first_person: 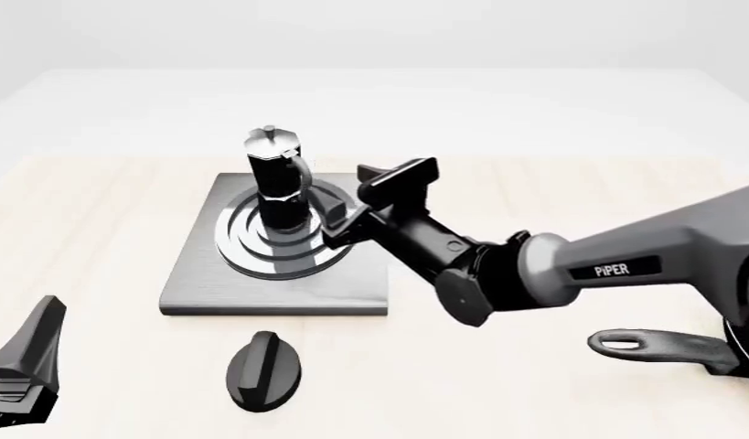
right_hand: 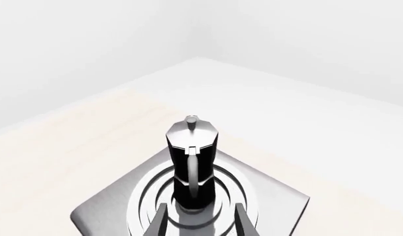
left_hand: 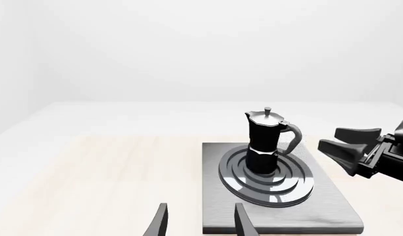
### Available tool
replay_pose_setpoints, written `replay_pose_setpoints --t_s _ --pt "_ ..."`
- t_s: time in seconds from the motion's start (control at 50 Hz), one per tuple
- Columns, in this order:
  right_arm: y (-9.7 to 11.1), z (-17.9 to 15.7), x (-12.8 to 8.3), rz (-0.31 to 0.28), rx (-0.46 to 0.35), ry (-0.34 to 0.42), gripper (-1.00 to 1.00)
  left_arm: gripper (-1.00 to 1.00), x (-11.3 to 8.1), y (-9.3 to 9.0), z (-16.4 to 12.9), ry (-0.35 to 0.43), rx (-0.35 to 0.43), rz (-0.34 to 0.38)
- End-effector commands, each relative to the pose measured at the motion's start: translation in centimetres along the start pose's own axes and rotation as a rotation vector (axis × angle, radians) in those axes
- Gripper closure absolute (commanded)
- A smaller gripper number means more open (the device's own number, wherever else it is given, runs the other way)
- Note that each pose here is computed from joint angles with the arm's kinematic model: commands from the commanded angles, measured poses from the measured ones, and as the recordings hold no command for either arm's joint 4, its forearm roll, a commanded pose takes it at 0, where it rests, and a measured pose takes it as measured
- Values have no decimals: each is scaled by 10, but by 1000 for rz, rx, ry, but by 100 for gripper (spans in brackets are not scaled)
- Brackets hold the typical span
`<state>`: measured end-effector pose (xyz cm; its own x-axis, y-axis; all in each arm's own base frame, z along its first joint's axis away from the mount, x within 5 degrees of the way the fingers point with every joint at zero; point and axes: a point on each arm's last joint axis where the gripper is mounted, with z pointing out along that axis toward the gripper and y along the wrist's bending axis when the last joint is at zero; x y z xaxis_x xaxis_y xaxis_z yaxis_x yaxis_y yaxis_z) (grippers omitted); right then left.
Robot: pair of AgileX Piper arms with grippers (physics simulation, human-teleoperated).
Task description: Put the moka pot on the stove.
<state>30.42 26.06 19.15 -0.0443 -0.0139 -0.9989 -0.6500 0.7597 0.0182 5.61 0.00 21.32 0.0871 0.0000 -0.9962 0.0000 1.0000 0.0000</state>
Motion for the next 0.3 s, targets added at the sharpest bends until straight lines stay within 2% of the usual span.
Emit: replay_pose_setpoints --t_s 0.02,0.3 --pt "-2 -9 -3 -5 5 -3 -100 -100 0 0 0 0 0 0" --pt "-9 -21 -2 1 22 -7 -100 -100 0 0 0 0 0 0"
